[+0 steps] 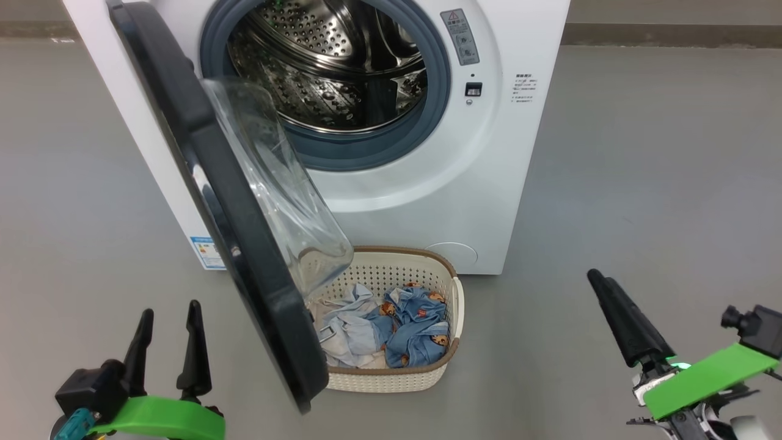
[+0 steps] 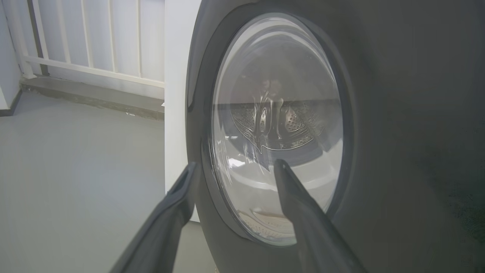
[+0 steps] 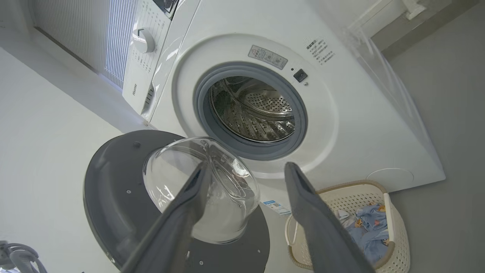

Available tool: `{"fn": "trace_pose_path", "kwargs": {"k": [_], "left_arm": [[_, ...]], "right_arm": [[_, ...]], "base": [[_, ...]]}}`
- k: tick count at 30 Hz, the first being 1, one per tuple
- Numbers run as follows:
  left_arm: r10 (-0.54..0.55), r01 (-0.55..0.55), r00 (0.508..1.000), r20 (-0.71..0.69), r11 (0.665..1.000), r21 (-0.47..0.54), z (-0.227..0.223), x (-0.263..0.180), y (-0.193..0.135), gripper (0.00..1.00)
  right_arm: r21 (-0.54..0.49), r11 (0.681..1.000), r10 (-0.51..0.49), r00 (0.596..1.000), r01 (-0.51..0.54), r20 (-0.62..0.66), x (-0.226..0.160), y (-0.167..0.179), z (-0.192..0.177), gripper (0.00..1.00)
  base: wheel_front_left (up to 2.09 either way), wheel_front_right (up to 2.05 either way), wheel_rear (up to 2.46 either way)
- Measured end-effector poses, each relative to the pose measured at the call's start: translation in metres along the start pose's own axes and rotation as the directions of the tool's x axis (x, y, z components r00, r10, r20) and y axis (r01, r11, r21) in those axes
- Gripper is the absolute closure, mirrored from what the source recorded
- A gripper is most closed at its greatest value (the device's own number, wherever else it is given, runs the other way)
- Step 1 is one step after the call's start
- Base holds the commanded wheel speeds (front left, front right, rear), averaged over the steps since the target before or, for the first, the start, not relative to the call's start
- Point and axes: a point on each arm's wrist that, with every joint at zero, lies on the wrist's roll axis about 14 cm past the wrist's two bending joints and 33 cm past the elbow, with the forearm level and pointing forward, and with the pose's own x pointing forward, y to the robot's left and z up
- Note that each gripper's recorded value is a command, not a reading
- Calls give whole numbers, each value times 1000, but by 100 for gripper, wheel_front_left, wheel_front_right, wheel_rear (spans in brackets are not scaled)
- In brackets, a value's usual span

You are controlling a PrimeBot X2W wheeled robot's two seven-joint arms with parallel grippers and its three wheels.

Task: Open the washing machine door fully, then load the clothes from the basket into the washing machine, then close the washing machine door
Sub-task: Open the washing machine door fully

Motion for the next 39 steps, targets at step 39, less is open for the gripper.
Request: {"fn": "trace_pose_path", "kwargs": {"k": [39], "left_arm": [[2, -2, 1000, -25, 1000, -1, -8, -5, 0, 0]], "right_arm": [[-689, 689, -103, 971, 225, 214, -10, -53, 24, 0]], "base": [[0, 0, 0]]}}
